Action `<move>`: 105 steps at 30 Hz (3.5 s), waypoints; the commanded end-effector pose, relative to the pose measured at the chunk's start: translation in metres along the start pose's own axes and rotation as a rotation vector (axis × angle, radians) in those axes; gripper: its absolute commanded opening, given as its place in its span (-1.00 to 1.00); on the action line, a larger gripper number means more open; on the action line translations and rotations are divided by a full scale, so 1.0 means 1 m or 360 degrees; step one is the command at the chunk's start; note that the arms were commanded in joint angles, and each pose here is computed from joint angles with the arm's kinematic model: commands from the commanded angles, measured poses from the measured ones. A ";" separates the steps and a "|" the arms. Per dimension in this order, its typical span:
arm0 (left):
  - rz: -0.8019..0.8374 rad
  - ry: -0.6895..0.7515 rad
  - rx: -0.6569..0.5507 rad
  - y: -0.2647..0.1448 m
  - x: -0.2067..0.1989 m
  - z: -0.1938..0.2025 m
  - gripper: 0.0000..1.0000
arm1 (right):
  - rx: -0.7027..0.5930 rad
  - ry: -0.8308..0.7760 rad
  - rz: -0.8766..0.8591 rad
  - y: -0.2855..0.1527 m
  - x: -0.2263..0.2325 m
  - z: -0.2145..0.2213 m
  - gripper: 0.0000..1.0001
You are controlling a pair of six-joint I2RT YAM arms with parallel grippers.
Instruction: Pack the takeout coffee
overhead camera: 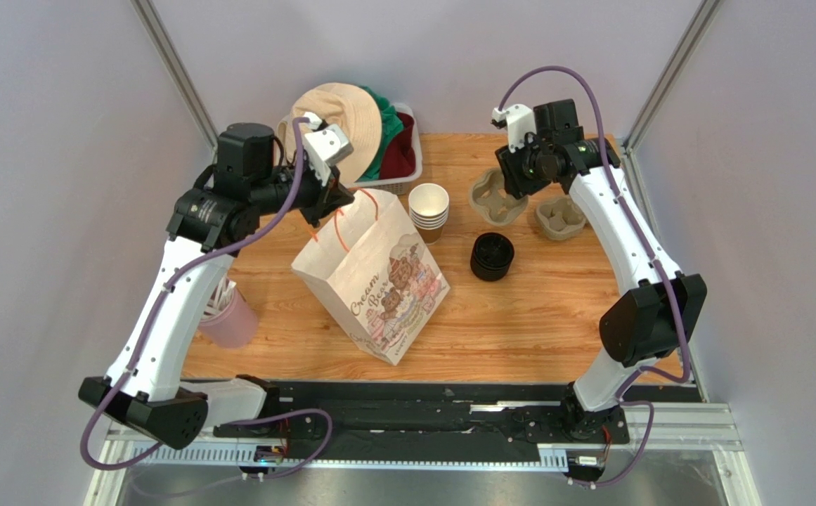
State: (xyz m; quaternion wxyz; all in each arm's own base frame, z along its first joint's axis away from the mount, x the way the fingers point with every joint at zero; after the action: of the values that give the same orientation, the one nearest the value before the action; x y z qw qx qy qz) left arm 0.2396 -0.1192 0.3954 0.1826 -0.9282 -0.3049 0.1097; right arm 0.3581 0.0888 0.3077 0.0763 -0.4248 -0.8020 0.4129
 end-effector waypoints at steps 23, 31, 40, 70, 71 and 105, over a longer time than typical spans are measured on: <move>-0.0594 0.0267 -0.0264 -0.042 -0.016 -0.037 -1.00 | -0.0064 -0.0031 0.0058 -0.005 -0.004 -0.007 -0.37; -0.0549 0.0376 -0.0143 -0.023 -0.031 -0.024 -1.00 | -0.0060 -0.0030 0.0056 -0.003 -0.004 -0.006 -0.37; -0.0471 0.0366 -0.0033 -0.002 -0.035 -0.017 -0.24 | -0.0062 -0.0033 0.0068 -0.005 -0.004 -0.007 -0.37; -0.0535 0.0409 -0.0251 -0.035 -0.028 -0.044 0.97 | -0.0358 -0.0336 0.0094 -0.118 0.055 -0.073 -0.35; -0.0553 0.0378 -0.0221 -0.028 -0.020 -0.042 0.97 | -0.0401 -0.0373 0.0051 -0.123 0.069 -0.081 -0.35; -0.0032 0.0153 -0.0085 0.023 0.029 -0.004 0.48 | -0.0618 -0.0215 -0.0893 -0.111 0.227 -0.127 -0.40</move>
State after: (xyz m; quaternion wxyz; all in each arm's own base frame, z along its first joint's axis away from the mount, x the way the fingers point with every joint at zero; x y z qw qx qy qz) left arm 0.2738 -0.1189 0.3909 0.1763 -0.9299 -0.3170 0.0611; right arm 0.2136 0.2777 0.4153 0.0352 -0.1950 -0.9397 0.2787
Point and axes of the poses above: each gripper's point midway between its finger pads, its own y axis out along the fingers, its own x axis along the line the jaws close on, z = x × y, the point moved 9 cm from there along -y, back along the fingers, and after that the axes turned 10 degrees about -y, right-handed, at the moved point
